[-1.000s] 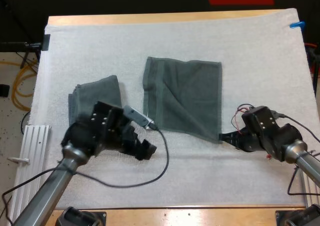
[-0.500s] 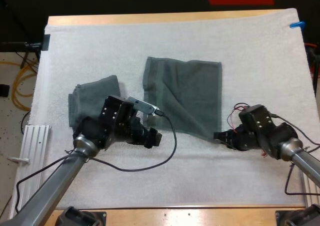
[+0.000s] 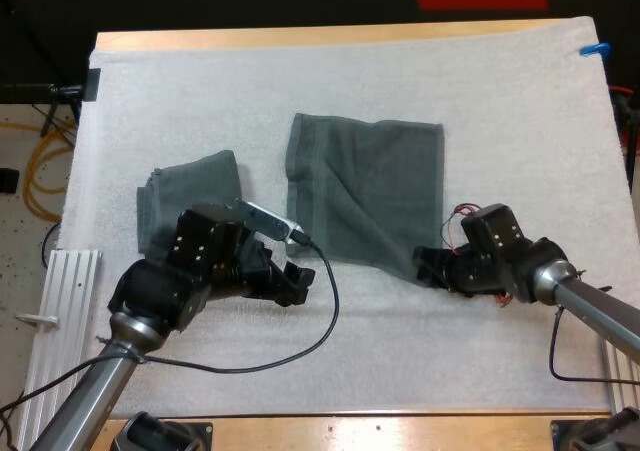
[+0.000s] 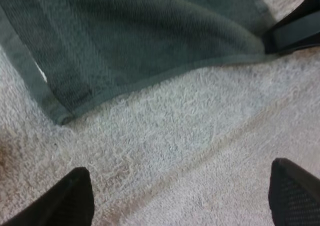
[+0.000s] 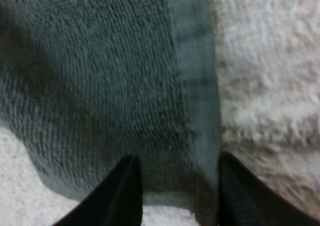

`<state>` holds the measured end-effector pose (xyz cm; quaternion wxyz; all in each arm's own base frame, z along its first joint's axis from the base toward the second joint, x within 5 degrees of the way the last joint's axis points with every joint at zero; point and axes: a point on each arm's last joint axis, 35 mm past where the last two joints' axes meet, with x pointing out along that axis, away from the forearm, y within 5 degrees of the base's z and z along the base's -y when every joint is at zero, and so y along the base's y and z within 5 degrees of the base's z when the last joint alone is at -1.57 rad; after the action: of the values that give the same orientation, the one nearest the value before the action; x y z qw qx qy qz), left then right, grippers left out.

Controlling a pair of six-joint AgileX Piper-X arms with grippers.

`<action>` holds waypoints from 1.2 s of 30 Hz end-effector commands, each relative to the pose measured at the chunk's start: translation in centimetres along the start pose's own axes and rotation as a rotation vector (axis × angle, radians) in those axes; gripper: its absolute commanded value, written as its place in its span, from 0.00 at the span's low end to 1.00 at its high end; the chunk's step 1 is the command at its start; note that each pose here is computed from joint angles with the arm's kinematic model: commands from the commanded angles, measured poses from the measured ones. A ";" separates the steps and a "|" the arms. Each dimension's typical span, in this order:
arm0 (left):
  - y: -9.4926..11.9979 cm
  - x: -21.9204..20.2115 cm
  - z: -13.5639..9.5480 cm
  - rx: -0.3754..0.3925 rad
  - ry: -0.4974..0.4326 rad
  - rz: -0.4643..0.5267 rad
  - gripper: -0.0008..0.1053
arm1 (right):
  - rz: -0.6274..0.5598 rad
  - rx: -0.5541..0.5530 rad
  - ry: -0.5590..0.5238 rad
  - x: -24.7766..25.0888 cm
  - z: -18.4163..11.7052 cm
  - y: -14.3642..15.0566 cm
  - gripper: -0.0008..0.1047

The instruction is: Pick towel from pile fold and stack

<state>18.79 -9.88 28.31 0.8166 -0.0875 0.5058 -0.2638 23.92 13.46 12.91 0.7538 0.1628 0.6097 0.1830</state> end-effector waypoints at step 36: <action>4.3 13.2 1.8 -0.106 0.195 0.097 0.66 | -0.220 -0.200 -0.085 -5.4 -1.2 0.5 0.01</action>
<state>26.11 -13.16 16.89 0.7631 -0.0785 0.6059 -0.2106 21.77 11.49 17.47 0.8071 0.0332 0.5696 0.1516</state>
